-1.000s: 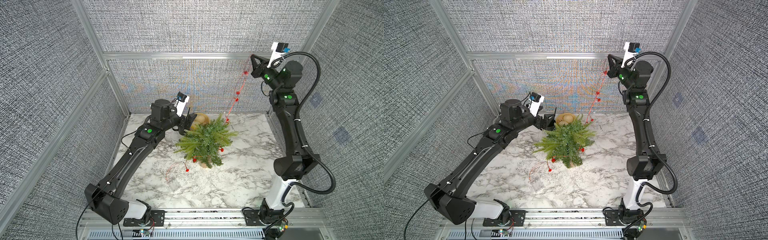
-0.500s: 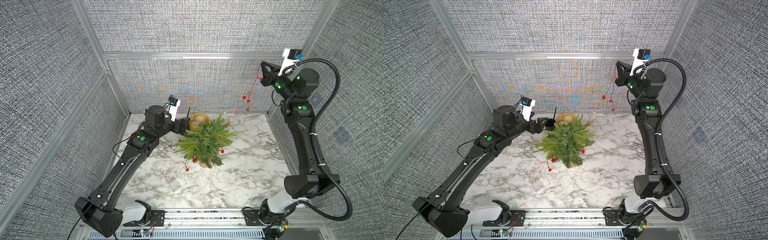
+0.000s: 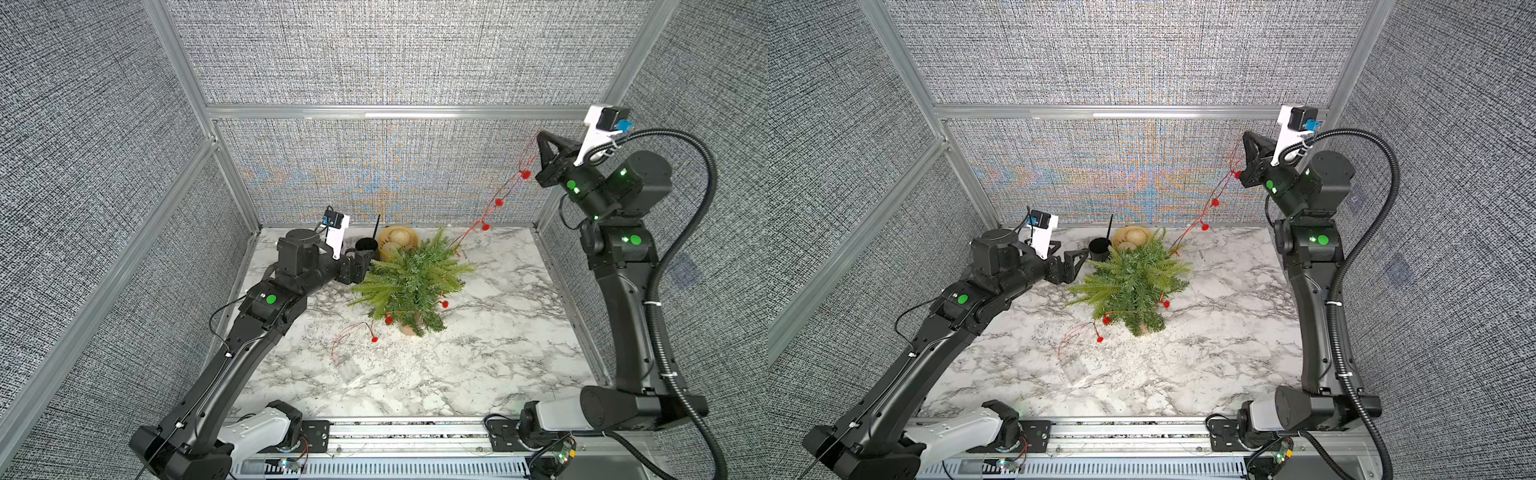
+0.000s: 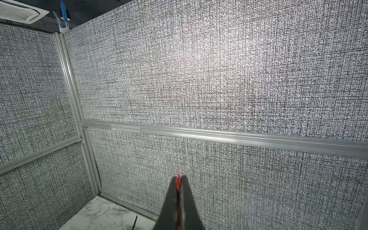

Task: Remove string lights from the small christmas tree
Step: Remove the light string from the Christmas tree.

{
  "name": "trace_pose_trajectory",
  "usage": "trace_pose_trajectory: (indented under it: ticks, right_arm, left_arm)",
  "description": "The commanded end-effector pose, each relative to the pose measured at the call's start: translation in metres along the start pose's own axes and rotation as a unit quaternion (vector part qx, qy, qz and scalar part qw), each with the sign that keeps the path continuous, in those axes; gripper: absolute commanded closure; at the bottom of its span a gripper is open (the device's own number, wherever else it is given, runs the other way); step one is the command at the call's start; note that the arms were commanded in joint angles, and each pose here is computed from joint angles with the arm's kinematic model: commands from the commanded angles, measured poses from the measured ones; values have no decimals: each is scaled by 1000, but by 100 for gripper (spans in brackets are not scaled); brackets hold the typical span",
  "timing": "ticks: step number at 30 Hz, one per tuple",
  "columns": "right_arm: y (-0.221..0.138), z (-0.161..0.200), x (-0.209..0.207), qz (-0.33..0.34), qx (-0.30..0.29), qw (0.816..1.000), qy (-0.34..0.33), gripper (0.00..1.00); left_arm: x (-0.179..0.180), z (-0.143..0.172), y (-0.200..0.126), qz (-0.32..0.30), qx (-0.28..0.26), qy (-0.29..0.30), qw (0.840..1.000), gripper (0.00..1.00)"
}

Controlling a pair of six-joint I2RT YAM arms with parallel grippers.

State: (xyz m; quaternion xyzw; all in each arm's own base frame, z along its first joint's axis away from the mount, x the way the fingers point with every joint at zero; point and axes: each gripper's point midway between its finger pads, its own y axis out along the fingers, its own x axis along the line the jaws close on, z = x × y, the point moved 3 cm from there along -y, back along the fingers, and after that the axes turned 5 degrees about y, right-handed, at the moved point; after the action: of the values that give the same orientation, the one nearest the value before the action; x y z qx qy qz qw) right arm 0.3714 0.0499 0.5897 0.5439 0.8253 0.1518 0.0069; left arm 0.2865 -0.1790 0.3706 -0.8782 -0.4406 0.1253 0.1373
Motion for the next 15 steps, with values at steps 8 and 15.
trace_pose_trajectory:
  ticks: [8,15]
  right_arm:
    - [-6,-9,4,4,0,1000,-11,100]
    - [10,-4,-4,6,12,1000,-8,100]
  left_arm:
    - [-12,9,-6,42,-3,-29,999,18]
    - [-13,10,-6,46,-1,-25,999,18]
